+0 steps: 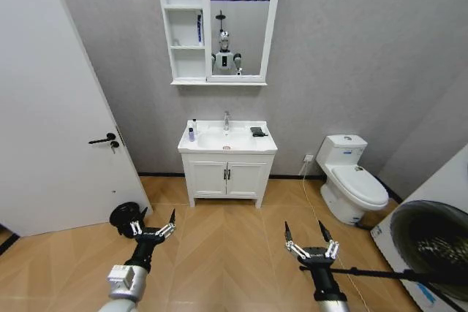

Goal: Move facial cleanser and shampoo from washbasin to cabinet, then wipe washbasin with towel.

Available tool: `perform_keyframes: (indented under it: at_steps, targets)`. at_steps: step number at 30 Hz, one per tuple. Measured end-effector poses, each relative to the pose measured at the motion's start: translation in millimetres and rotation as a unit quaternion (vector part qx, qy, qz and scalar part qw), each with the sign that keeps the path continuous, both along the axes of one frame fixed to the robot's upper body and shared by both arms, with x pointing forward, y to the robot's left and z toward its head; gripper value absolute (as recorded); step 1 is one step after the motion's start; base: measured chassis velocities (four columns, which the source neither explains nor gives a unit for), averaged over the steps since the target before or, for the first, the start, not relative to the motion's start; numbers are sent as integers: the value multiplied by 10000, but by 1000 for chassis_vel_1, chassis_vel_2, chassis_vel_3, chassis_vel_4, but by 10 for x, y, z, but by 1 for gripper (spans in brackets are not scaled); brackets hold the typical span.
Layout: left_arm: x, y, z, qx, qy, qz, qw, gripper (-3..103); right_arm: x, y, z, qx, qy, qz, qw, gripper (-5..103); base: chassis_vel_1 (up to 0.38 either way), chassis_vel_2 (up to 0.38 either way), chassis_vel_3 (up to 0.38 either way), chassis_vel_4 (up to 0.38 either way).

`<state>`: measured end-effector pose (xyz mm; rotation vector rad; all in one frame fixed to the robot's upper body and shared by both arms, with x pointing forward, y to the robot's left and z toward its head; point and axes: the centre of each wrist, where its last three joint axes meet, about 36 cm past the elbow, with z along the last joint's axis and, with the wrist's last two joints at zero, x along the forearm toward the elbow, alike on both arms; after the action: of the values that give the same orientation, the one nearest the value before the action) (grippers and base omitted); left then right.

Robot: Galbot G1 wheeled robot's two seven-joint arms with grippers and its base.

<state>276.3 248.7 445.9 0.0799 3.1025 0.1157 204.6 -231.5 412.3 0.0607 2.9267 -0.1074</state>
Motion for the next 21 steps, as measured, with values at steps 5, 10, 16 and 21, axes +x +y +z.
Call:
perform_keyframes:
  at_steps: [5,10,16,21]
  targets:
    - [-4,17,34,-24,96,25,9999,97,-8,7,-5,-8,29,30,10000,100,0,0,0,0]
    - [-71,60,11,25,296,0,9996,98,18,9,50,75,147,63,9998,100,0,0,0,0]
    - [-112,60,-38,29,418,-23,9991,98,116,-7,151,99,69,45,9999,100,0,0,0,0]
    - [-113,57,-41,23,398,-21,9992,98,103,11,124,110,154,102,9998,100,0,0,0,0]
